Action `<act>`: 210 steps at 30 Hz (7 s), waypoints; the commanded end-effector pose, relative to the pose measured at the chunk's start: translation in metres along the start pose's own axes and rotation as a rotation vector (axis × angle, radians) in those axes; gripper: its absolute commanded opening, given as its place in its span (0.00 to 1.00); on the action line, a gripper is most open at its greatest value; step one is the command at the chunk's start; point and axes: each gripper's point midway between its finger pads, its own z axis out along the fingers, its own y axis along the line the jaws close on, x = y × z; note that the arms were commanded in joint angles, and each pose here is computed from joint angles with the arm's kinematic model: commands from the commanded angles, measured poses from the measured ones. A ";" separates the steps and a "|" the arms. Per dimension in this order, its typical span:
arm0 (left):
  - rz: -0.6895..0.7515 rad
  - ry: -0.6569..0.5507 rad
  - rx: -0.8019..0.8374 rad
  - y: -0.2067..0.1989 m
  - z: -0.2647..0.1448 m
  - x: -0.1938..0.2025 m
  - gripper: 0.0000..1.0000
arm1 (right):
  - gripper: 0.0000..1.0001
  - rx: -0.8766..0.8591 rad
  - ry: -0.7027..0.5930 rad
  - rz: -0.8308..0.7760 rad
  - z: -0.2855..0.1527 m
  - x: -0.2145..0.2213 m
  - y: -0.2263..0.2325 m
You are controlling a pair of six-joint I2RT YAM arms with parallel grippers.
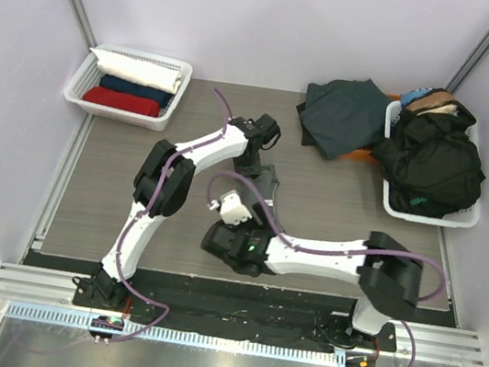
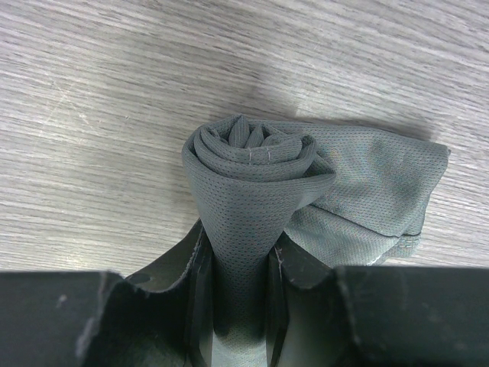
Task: Roll the t-shirts
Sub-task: Roll the T-shirt to the center of the board.
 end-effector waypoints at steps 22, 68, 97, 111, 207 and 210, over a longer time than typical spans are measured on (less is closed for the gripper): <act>0.026 0.123 -0.120 0.035 0.012 0.010 0.25 | 0.84 0.318 -0.057 -0.496 0.057 -0.016 0.048; 0.041 0.150 -0.141 0.040 0.012 0.026 0.22 | 0.43 0.253 -0.011 -0.437 0.098 -0.002 0.027; 0.053 -0.031 0.054 0.011 -0.047 -0.065 0.96 | 0.01 0.110 -0.013 -0.210 0.076 -0.005 0.028; -0.088 -0.121 0.222 0.066 -0.076 -0.128 1.00 | 0.01 -0.215 0.051 0.156 0.065 -0.020 0.024; -0.372 -0.305 0.305 0.080 -0.028 0.015 0.00 | 0.49 -0.725 0.304 0.703 0.026 0.065 -0.023; -0.385 -0.309 0.293 0.083 -0.026 0.019 0.00 | 0.21 -0.753 0.326 0.756 0.026 0.065 -0.016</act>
